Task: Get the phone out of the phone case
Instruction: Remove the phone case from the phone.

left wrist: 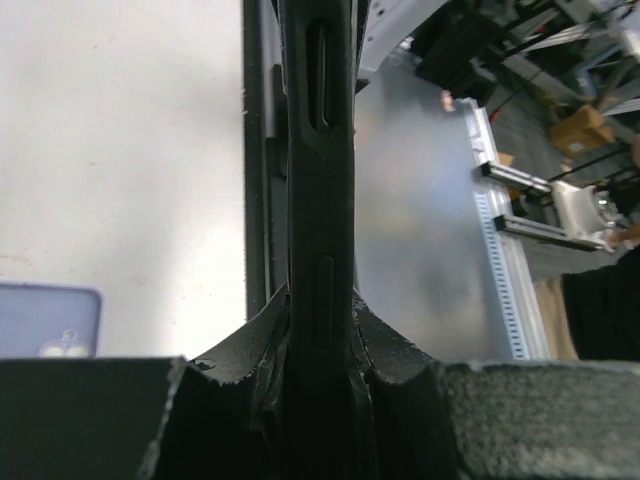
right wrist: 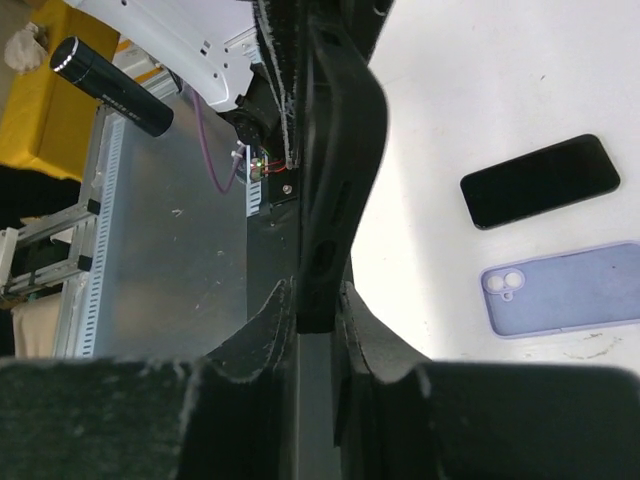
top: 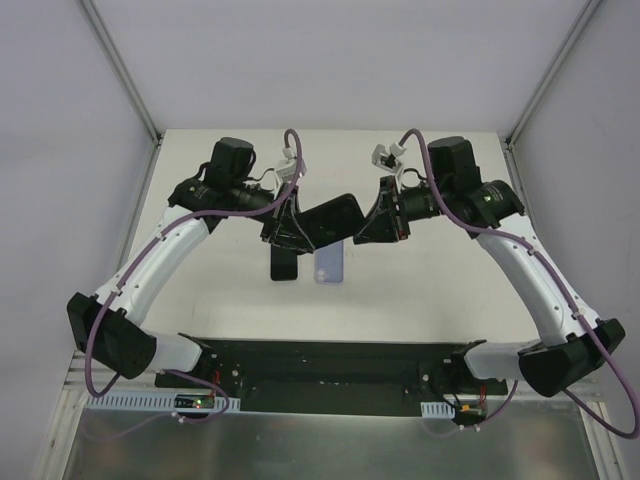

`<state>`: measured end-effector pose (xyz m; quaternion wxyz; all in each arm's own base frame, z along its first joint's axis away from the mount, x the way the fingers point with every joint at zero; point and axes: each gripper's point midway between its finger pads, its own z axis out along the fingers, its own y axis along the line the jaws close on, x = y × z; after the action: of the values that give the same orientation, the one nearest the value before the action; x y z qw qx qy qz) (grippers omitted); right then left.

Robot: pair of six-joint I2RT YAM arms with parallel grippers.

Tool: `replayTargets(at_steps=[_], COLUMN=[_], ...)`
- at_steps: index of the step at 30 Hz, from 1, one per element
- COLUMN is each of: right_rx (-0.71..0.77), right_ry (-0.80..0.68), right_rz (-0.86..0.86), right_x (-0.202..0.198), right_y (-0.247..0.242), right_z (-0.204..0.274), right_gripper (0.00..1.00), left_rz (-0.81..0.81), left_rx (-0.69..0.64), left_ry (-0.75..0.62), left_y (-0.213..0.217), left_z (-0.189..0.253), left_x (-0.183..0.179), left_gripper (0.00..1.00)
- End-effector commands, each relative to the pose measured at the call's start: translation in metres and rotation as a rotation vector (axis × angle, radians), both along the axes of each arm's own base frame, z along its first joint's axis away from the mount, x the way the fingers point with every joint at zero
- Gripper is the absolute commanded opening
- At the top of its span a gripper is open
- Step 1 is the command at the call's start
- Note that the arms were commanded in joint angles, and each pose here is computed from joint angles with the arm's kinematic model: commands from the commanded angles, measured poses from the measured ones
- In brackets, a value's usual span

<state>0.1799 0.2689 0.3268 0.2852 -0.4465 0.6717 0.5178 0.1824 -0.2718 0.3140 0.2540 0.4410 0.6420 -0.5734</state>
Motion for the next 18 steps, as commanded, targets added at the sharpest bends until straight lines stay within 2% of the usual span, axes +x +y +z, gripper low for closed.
replayTargets(at_steps=[1,9,18], right_rx=[0.094,0.114,0.131], right_ry=[-0.145,-0.214,-0.238], right_rz=[0.205,0.331,0.442], right_x=[-0.043,-0.077,-0.098], right_y=[0.007,0.004,0.014], right_z=[0.046,0.069,0.085], right_gripper=[0.00,0.00,0.00], left_rz=[-0.057,-0.091,-0.183], left_rx=[-0.087,-0.086,-0.091], left_ry=[0.003,0.085,0.129], left_y=[-0.015,-0.026,-0.039], left_z=[0.020,0.015,0.012], left_x=[0.013,0.024,0.006], left_gripper=[0.00,0.00,0.00])
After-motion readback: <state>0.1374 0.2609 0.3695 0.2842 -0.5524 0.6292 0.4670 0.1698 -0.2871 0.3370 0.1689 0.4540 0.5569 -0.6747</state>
